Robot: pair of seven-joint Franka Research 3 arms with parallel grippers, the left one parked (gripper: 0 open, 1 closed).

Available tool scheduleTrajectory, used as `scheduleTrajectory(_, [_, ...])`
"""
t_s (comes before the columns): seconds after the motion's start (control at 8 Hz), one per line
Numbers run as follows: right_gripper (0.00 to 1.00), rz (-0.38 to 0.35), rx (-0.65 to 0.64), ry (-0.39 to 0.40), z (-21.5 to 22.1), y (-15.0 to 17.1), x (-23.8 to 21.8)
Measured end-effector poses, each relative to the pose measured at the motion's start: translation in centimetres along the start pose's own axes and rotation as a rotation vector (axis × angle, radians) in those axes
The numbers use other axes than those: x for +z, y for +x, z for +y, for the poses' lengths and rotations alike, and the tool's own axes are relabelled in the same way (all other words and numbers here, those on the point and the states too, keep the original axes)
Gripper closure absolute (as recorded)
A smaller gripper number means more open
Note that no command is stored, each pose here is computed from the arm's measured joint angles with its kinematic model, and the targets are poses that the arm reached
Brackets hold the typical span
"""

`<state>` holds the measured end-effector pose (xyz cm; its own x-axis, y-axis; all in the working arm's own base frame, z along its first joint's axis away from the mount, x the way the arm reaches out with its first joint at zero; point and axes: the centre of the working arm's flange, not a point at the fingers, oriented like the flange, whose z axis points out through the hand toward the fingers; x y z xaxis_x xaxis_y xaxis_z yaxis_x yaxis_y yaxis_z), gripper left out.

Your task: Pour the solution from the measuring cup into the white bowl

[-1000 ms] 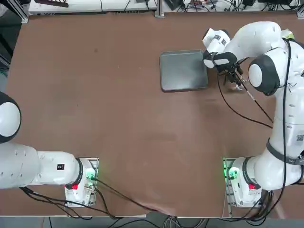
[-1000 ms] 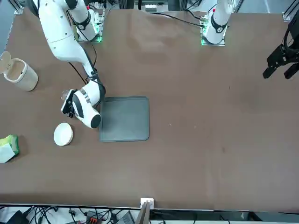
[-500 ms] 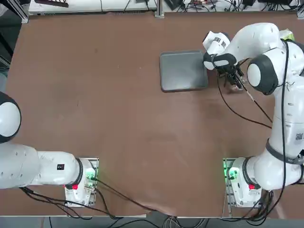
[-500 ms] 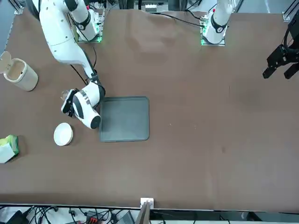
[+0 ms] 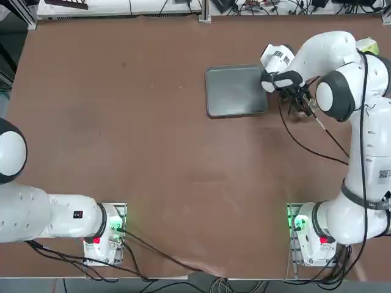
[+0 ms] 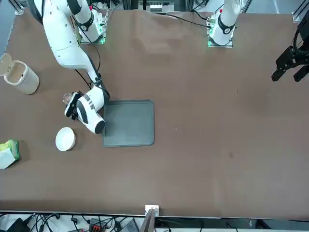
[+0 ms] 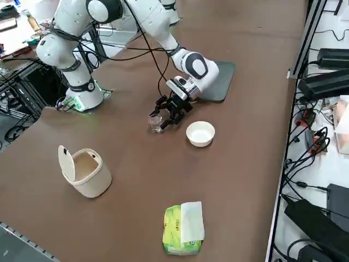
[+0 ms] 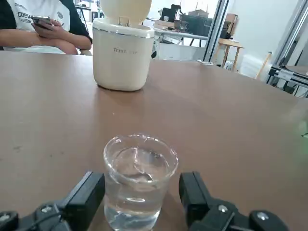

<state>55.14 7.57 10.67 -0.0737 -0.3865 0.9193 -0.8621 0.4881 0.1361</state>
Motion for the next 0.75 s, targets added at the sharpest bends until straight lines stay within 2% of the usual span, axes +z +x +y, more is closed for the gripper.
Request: scheduleTrajectory(0.75, [0.07,0.021,-0.007,-0.006,0.09,-0.54,0.56])
